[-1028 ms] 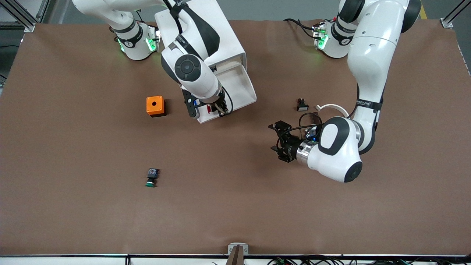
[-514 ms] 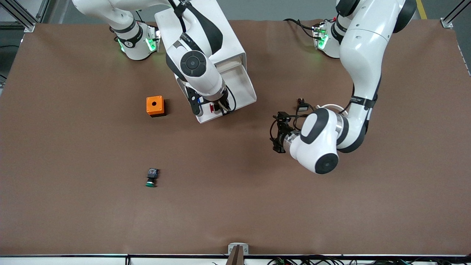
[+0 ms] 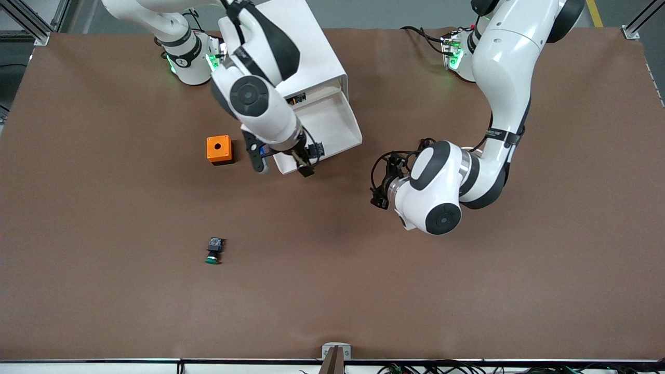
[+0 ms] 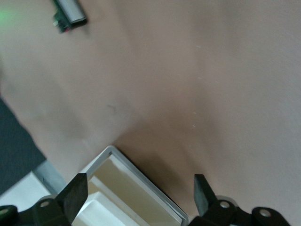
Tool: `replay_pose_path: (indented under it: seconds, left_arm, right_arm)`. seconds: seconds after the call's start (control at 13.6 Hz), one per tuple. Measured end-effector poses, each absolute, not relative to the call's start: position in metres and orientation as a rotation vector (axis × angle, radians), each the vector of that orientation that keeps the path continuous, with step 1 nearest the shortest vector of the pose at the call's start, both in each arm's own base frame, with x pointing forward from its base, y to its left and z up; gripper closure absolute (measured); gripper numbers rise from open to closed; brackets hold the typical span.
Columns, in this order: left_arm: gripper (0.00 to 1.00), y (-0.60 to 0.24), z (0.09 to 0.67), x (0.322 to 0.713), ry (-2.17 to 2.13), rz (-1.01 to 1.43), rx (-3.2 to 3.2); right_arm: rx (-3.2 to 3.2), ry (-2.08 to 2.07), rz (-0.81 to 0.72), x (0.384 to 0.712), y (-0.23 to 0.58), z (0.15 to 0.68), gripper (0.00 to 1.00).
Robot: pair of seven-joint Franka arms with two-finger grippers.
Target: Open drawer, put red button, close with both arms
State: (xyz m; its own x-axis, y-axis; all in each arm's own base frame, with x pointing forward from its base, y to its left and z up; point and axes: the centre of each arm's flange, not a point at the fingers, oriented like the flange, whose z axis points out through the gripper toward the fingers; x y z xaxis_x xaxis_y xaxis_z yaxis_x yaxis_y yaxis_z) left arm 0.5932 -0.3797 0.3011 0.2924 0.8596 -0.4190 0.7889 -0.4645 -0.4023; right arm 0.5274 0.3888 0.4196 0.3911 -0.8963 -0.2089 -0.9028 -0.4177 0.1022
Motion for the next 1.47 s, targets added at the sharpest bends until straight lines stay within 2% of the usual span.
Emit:
replay_pose_path:
  seconds: [0.29,0.51,0.81,1.18,1.47]
  left_arm:
    - [0.0,-0.425,0.301,0.577,-1.312,0.712,-2.695]
    - [0.0,-0.448,0.302,0.565,-1.151,0.652,-2.81]
    - [0.0,-0.497,0.301,0.529,-0.912,0.441,-2.899]
    - [0.0,-0.549,0.302,0.479,-0.713,0.378,-2.964]
    - [0.0,-0.578,0.302,0.443,-0.618,0.392,-2.981]
  right_arm:
    - [-2.796,1.284,0.361,0.585,0.292,0.471,0.0]
    - [-2.98,0.913,0.344,0.604,0.235,0.49,0.0]
    - [-2.991,0.746,0.259,0.631,0.144,0.519,0.0]
    - [-3.048,0.502,0.106,0.628,0.052,0.568,0.0]
    - [-3.032,0.353,0.051,0.609,-0.002,0.597,0.0]
